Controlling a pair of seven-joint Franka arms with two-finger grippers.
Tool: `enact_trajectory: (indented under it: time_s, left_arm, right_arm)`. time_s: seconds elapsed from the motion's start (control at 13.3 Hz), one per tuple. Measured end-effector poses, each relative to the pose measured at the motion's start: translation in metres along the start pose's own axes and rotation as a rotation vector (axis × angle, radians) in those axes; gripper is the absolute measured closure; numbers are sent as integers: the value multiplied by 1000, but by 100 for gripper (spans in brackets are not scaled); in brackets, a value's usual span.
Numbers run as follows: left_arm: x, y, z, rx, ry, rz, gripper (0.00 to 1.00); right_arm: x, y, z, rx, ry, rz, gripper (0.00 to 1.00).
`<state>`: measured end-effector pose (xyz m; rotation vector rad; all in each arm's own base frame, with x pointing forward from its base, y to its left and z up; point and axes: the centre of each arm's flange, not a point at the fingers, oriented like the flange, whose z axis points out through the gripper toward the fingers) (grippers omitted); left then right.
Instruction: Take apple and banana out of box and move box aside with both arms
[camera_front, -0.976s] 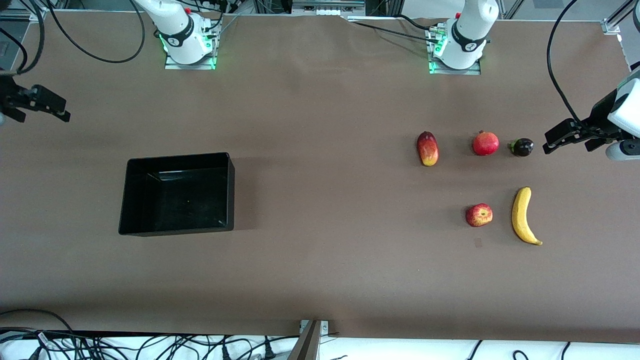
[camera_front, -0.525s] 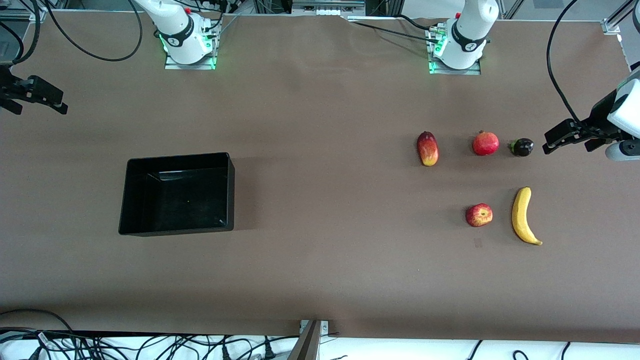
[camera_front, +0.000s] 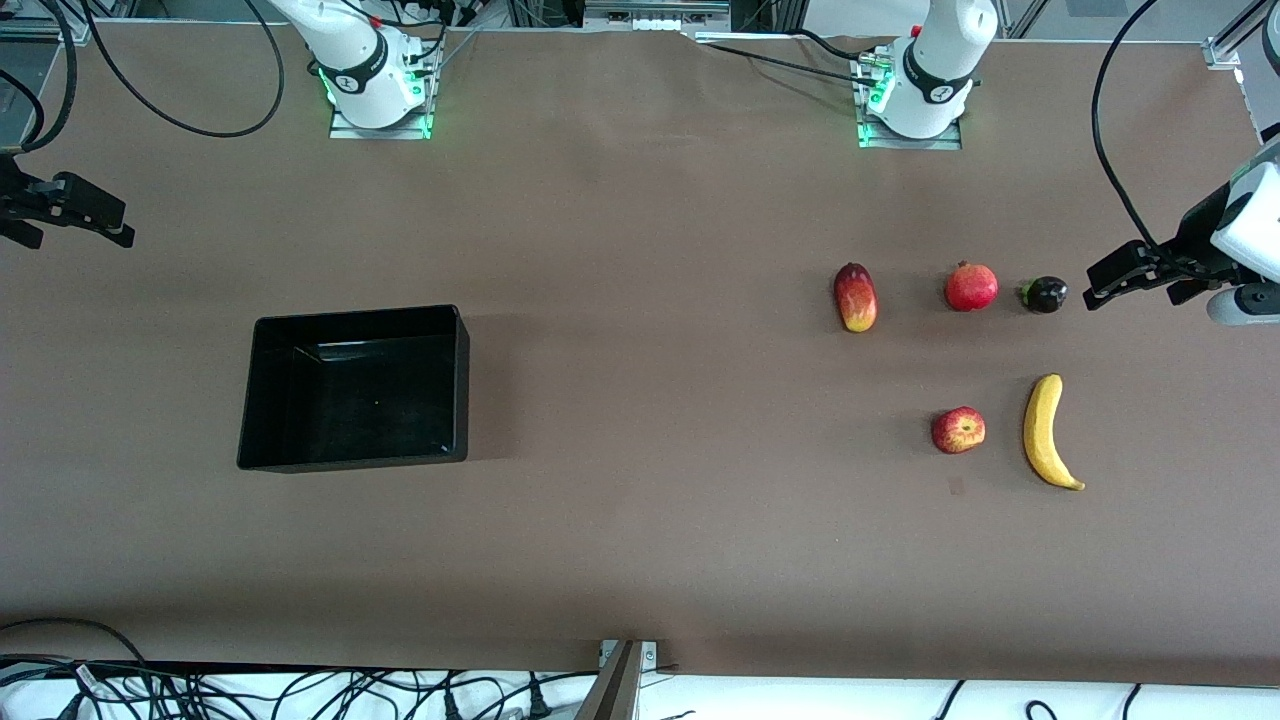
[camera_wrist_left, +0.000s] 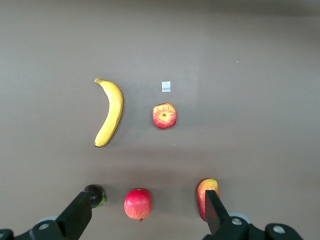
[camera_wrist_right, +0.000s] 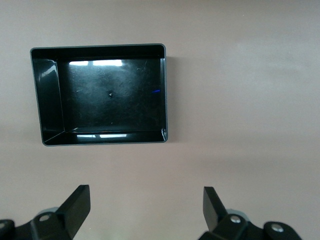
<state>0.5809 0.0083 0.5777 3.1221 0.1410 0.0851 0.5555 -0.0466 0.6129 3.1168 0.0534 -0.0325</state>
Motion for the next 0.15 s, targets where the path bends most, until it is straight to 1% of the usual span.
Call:
enact_trajectory:
  time_s: [0.15]
  left_arm:
    - [0, 0, 1, 0, -1, 0, 0]
  right_arm:
    - [-1, 5, 0, 0, 1, 10, 0]
